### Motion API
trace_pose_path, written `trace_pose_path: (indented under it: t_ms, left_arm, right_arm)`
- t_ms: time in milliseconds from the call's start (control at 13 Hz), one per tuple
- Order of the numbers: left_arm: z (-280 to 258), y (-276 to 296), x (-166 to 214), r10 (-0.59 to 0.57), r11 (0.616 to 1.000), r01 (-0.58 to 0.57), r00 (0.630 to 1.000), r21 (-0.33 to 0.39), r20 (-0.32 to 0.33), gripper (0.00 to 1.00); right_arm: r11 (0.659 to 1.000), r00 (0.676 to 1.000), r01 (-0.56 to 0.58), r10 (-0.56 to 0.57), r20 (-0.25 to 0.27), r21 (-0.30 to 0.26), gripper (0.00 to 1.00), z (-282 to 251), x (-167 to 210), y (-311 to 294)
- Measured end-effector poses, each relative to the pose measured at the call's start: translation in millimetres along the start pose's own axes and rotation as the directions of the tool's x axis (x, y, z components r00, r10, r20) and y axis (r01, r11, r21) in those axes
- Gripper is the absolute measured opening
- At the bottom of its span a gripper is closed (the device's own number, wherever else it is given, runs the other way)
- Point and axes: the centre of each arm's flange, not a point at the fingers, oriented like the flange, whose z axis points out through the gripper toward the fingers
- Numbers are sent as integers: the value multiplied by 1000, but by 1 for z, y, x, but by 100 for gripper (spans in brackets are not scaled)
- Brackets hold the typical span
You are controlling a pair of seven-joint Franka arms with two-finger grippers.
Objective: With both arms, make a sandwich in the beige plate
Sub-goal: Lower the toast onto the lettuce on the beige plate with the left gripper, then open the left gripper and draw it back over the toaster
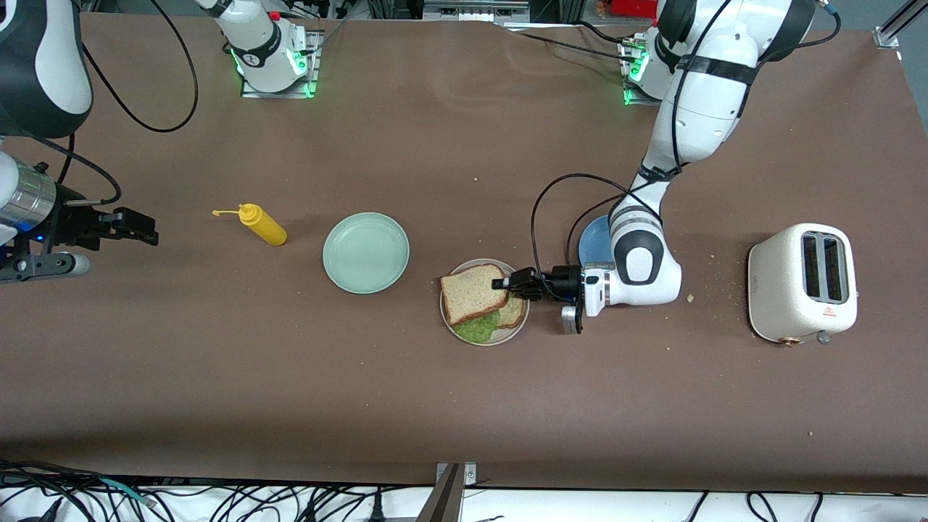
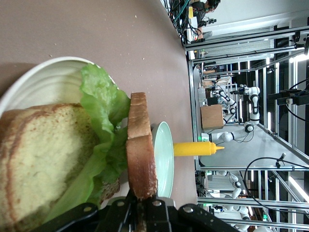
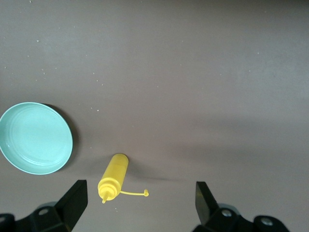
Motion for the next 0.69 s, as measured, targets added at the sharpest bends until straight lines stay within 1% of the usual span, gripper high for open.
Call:
trace_pose_path:
  t_ms: [154, 231, 462, 538, 615, 692]
  left_arm:
    - [-3, 3, 5, 9, 1000, -9, 1000, -1, -7, 8]
    - [-5, 4, 7, 13, 1000, -13, 1000, -1, -11, 15]
    - [-13, 8, 13, 23, 1000, -23, 999, 2, -23, 45]
    - [-15, 10, 14, 26, 1000, -26, 999, 2, -26, 56]
    - [-16, 14, 16, 31, 1000, -31, 999, 1, -29, 70]
    - [-19, 18, 19, 36, 999, -36, 999, 0, -34, 79]
  right_arm:
    - [1000, 1000, -1, 1, 2, 0, 99, 0, 0, 0]
    - [1000, 1000, -1, 1, 2, 0, 99, 0, 0, 0]
    - [1000, 1000, 0, 0, 2, 0, 99, 0, 0, 0]
    - [1000, 1000, 0, 0, 2, 0, 99, 0, 0, 0]
    - [1000, 1000, 0, 0, 2, 0, 99, 0, 0, 0]
    - [1000, 1000, 0, 0, 2, 0, 99, 0, 0, 0]
